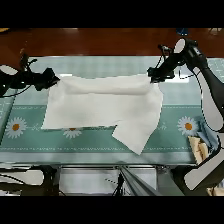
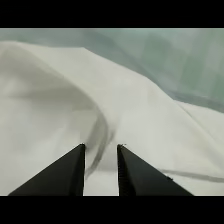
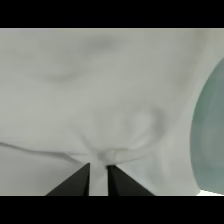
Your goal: Fold the shirts.
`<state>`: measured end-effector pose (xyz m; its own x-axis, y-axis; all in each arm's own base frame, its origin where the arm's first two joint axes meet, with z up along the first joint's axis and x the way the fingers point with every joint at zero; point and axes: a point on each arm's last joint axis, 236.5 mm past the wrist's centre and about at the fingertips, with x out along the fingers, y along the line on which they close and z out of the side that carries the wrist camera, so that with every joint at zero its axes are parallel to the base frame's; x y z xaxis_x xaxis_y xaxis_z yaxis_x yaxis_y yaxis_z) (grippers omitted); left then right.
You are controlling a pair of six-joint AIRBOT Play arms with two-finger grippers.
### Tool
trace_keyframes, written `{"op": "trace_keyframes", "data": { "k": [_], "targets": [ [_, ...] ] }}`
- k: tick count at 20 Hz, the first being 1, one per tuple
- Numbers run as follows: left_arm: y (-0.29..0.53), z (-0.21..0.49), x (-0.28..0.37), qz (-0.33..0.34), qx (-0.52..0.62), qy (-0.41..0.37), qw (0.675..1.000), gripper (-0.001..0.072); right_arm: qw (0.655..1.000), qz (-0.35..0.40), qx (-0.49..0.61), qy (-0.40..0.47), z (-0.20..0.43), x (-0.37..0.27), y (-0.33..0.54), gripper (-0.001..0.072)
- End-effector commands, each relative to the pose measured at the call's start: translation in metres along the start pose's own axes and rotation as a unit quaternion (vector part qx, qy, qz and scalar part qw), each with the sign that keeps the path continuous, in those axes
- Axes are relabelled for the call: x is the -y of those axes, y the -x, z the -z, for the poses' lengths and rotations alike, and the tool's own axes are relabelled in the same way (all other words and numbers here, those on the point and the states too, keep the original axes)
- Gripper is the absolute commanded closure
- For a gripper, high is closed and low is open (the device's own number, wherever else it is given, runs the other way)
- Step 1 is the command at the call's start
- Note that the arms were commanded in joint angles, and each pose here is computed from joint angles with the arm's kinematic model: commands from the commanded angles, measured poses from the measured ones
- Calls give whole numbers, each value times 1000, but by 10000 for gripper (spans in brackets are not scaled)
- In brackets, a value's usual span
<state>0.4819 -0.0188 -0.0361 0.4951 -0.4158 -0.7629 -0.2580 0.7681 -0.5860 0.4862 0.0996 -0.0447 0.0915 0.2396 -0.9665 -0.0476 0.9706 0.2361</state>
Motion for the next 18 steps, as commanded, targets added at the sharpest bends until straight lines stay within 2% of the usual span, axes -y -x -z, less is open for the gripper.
{"op": "trace_keyframes", "data": {
  "k": [1, 4, 5, 6, 9, 10, 12, 16, 17, 18],
  "targets": [
    [12, -2, -2, 5, -12, -6, 1000, 435, 999, -9, -20, 38, 11, -5, 7, 443],
    [59, -12, -9, 15, -37, -19, 999, 426, 995, 43, -59, 74, 38, 30, 49, 441],
    [74, -7, -19, 7, -62, -17, 998, 304, 993, 72, -69, 71, 46, 48, 66, 384],
    [86, 7, -36, -14, -98, -4, 995, 280, 992, 86, -69, 58, 51, 62, 80, 319],
    [111, 75, -93, -109, -237, 3, 965, 276, 991, 88, -96, 7, 84, 99, 100, 276],
    [115, 95, -106, -129, -270, 8, 954, 277, 991, 81, -104, -9, 97, 107, 97, 276],
    [113, 124, -114, -130, -297, 19, 946, 276, 995, 25, -93, -31, 118, 106, 84, 276],
    [110, 171, -128, -115, -337, 23, 934, 274, 992, -113, 17, -60, 121, 76, 69, 275],
    [112, 173, -132, -113, -336, 33, 934, 187, 989, -130, 31, -63, 123, 73, 66, 276],
    [115, 171, -136, -112, -330, 42, 936, 69, 987, -142, 32, -63, 128, 70, 63, 276]
  ]
}}
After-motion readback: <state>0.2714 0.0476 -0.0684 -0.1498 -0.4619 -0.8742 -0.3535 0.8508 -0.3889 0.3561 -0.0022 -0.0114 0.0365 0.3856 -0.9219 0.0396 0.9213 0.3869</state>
